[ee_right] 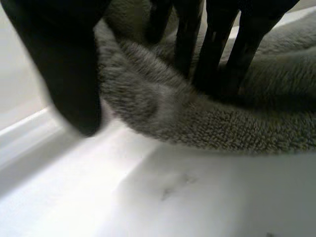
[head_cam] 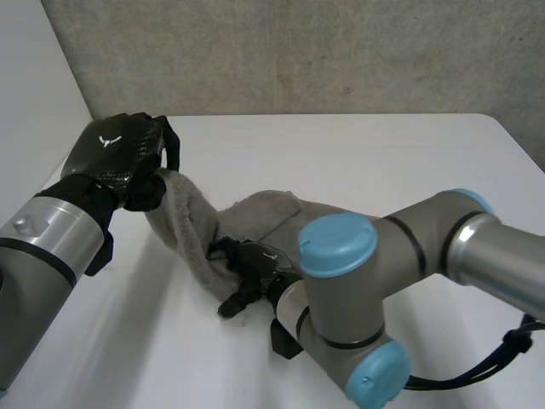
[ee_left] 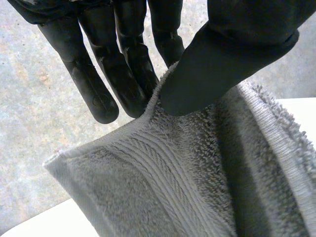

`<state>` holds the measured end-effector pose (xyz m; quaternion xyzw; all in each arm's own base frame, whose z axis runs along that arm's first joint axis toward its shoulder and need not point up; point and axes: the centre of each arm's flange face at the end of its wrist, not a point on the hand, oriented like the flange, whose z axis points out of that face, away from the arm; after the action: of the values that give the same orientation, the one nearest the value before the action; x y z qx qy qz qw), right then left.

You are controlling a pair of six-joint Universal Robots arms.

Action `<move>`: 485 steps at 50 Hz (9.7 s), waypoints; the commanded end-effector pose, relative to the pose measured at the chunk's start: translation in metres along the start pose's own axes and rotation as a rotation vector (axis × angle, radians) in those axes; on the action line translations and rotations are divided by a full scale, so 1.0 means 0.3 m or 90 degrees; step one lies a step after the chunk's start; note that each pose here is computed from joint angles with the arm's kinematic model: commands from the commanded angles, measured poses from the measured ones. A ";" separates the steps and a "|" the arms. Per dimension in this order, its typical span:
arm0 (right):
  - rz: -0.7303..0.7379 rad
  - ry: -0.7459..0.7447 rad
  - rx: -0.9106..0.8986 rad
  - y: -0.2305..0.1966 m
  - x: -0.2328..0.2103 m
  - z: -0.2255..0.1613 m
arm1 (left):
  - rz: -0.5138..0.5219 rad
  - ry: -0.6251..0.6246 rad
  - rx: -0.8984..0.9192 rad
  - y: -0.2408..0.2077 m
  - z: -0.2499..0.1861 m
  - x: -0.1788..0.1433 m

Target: Fold the towel.

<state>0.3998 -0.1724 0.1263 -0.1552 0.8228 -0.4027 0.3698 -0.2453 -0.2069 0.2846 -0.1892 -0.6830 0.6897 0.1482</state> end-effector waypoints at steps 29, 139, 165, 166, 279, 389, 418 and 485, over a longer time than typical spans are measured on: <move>-0.526 0.089 0.073 -0.609 0.048 -0.250 | -0.006 -0.008 -0.067 0.104 -0.022 0.007; -0.490 0.189 0.094 -0.838 0.209 -0.495 | 0.004 -0.065 -0.065 0.051 -0.004 -0.085; -0.573 0.256 -0.222 -0.491 0.545 -0.232 | 0.010 -0.003 -0.291 0.402 0.070 0.000; -0.573 0.276 -0.173 -0.517 0.552 -0.222 | 0.010 -0.005 -0.282 0.393 0.081 -0.003; -0.547 0.255 -0.023 -0.572 0.489 -0.252 | 0.169 -0.023 -0.190 0.341 0.300 -0.067; -0.307 0.276 0.116 -0.315 0.751 -0.246 | 0.087 -0.099 -0.198 0.404 0.045 -0.084; -0.306 0.310 0.250 -0.448 0.711 -0.316 | 0.086 -0.101 -0.203 0.407 0.044 -0.087; -0.344 0.310 0.131 -0.384 0.724 -0.310 | 0.052 -0.061 -0.316 0.463 -0.040 -0.121</move>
<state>0.1794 -0.3139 0.1488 -0.2290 0.7703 -0.5924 0.0568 -0.2001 -0.2276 0.1557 -0.2037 -0.8144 0.5430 0.0211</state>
